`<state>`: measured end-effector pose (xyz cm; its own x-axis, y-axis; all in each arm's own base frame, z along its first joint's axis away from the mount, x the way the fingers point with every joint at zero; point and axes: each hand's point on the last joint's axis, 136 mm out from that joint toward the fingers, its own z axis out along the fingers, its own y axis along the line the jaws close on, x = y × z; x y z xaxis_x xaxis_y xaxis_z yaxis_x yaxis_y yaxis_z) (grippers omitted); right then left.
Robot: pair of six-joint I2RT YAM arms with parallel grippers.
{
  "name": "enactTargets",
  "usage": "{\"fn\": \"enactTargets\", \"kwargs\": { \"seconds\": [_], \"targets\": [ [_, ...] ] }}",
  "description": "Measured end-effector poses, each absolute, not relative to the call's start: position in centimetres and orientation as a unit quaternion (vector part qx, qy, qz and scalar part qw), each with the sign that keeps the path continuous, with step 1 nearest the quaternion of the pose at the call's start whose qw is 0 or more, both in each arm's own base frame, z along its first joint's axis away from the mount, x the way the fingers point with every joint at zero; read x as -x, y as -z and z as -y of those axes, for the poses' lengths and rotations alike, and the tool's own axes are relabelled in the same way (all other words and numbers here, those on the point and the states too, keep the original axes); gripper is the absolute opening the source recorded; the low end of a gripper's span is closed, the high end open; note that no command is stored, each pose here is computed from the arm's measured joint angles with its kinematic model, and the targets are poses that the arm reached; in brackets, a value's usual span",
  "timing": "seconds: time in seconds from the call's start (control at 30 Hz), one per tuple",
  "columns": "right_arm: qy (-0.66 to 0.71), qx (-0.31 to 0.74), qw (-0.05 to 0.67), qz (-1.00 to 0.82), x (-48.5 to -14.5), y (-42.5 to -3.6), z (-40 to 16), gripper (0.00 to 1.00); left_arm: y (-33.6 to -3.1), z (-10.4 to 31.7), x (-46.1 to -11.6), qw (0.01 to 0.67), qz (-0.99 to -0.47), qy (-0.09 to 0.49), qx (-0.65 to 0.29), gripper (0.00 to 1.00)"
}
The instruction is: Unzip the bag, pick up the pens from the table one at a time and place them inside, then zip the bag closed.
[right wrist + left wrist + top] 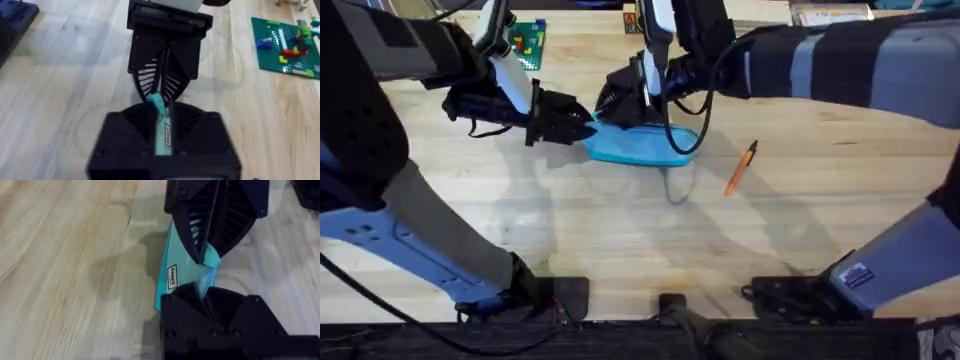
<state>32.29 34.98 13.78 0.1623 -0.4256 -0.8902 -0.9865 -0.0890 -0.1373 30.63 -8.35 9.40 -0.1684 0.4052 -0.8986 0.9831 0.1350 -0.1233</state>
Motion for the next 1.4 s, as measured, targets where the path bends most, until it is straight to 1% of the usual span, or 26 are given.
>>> {"fn": "enactTargets", "kwargs": {
  "seconds": [0.03, 0.07, 0.1, 0.13, 0.2, 0.23, 0.3, 0.5, 0.6, 0.63, 0.67, 0.77, 0.8, 0.83, 0.9, 1.23, 1.4],
  "targets": [
    [-0.351, 0.649, 0.400, -0.543, -32.3, -13.8, -35.0, 0.221, -9.4, 8.4, -30.6, 0.369, -0.657, 0.391, -0.529, 0.041],
    [-0.352, 0.649, 0.401, -0.543, -32.3, -13.9, -35.1, 0.364, -9.4, 8.4, -30.6, 0.370, -0.656, 0.392, -0.528, 0.041],
    [-0.352, 0.650, 0.401, -0.541, -32.2, -13.9, -35.2, 0.528, -9.4, 8.4, -30.6, 0.370, -0.656, 0.392, -0.529, 0.041],
    [-0.353, 0.650, 0.401, -0.540, -32.1, -13.9, -35.3, 0.637, -9.4, 8.5, -30.6, 0.370, -0.655, 0.392, -0.529, 0.041],
    [-0.354, 0.651, 0.400, -0.539, -32.0, -14.0, -35.4, 0.924, -9.4, 8.5, -30.6, 0.370, -0.655, 0.392, -0.529, 0.042],
    [-0.354, 0.651, 0.400, -0.539, -31.9, -14.0, -35.5, 0.978, -9.4, 8.5, -30.6, 0.370, -0.655, 0.392, -0.529, 0.042],
    [-0.357, 0.647, 0.397, -0.544, -31.9, -13.9, -35.5, 0.993, -9.4, 8.5, -30.6, 0.370, -0.655, 0.392, -0.529, 0.042],
    [-0.371, 0.608, 0.384, -0.587, -33.0, -14.1, -34.5, 0.995, -9.4, 8.5, -30.6, 0.369, -0.655, 0.392, -0.529, 0.042],
    [-0.374, 0.583, 0.385, -0.610, -33.8, -15.2, -33.2, 0.995, -9.4, 8.5, -30.6, 0.370, -0.655, 0.392, -0.530, 0.045],
    [-0.374, 0.576, 0.388, -0.615, -34.0, -15.9, -32.8, 0.996, -9.4, 8.5, -30.6, 0.370, -0.654, 0.392, -0.530, 0.128],
    [-0.373, 0.570, 0.391, -0.619, -34.1, -16.7, -32.3, 0.996, -9.4, 8.5, -30.6, 0.370, -0.654, 0.392, -0.530, 0.268],
    [-0.355, 0.547, 0.399, -0.644, -34.2, -19.2, -30.3, 0.996, -9.5, 8.5, -30.6, 0.369, -0.655, 0.393, -0.529, 0.752],
    [-0.346, 0.539, 0.398, -0.656, -34.2, -19.7, -29.7, 0.996, -9.5, 8.5, -30.6, 0.369, -0.655, 0.393, -0.529, 0.895],
    [-0.336, 0.533, 0.396, -0.668, -34.0, -20.2, -29.1, 0.996, -9.5, 8.5, -30.6, 0.369, -0.656, 0.394, -0.528, 0.968],
    [-0.318, 0.521, 0.392, -0.688, -33.6, -21.0, -28.0, 0.996, -9.5, 8.5, -30.6, 0.369, -0.656, 0.394, -0.528, 0.991],
    [-0.270, 0.505, 0.398, -0.717, -30.4, -25.0, -24.8, 0.996, -9.5, 8.4, -30.7, 0.370, -0.655, 0.391, -0.530, 0.995],
    [-0.268, 0.501, 0.383, -0.729, -28.8, -25.2, -23.9, 0.996, -11.1, 7.6, -31.3, 0.363, -0.664, 0.391, -0.524, 0.996]
  ]
}}
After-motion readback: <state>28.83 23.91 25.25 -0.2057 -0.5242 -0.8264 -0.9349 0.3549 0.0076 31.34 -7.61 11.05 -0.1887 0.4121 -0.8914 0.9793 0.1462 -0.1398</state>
